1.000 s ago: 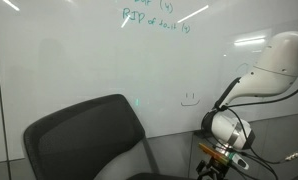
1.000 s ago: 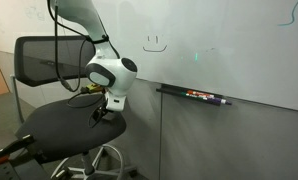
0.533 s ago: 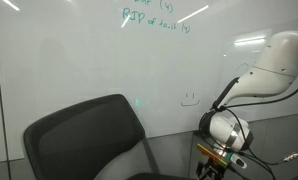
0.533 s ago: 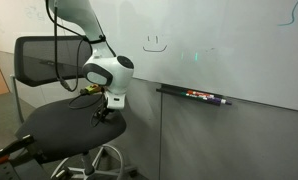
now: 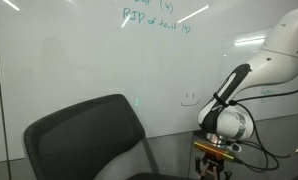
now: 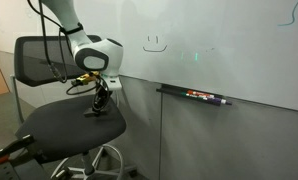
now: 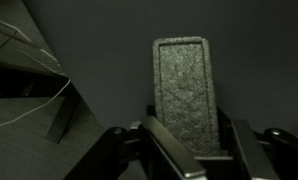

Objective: Use the eraser to wipe the smiley face off the white board

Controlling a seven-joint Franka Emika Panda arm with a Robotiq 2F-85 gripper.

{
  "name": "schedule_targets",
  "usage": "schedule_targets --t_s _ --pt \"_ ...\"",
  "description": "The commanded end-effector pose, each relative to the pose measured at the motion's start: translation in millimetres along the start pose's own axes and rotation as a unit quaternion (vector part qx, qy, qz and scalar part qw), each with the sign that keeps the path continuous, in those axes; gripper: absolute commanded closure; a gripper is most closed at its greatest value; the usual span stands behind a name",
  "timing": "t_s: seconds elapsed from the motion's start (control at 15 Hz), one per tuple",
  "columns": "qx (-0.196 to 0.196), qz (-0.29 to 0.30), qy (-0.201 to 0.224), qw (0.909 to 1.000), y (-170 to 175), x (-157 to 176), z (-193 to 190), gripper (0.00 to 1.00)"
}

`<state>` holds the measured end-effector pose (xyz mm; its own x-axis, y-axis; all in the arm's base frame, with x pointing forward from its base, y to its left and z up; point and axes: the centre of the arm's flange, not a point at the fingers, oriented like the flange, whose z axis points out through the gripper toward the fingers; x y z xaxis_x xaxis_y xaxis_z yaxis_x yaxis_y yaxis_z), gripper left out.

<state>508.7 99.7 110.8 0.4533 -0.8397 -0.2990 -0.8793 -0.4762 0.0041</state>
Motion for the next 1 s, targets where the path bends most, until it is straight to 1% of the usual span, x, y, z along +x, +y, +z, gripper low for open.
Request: schedule_targets --t_s 0.0,0.07,0.2,0.33,0.47,0.67,0.8,0.93 --pt "-0.027 -0.054 0.085 0.9946 16 -22 -63 0.69" --pt "-0.032 -0.071 0.109 0.9910 18 -24 -72 0.69" --pt "-0.048 -0.104 0.157 0.9809 25 -25 -94 0.69" --pt "-0.060 -0.141 0.202 0.9674 31 -20 -111 0.69" --pt "-0.060 -0.181 0.245 0.9506 32 -3 -125 0.69" --pt "-0.054 -0.239 0.307 0.9199 31 27 -147 0.69" --pt "-0.046 -0.279 0.346 0.8947 29 39 -161 0.69" --pt "-0.030 -0.320 0.376 0.8690 26 44 -172 0.69"
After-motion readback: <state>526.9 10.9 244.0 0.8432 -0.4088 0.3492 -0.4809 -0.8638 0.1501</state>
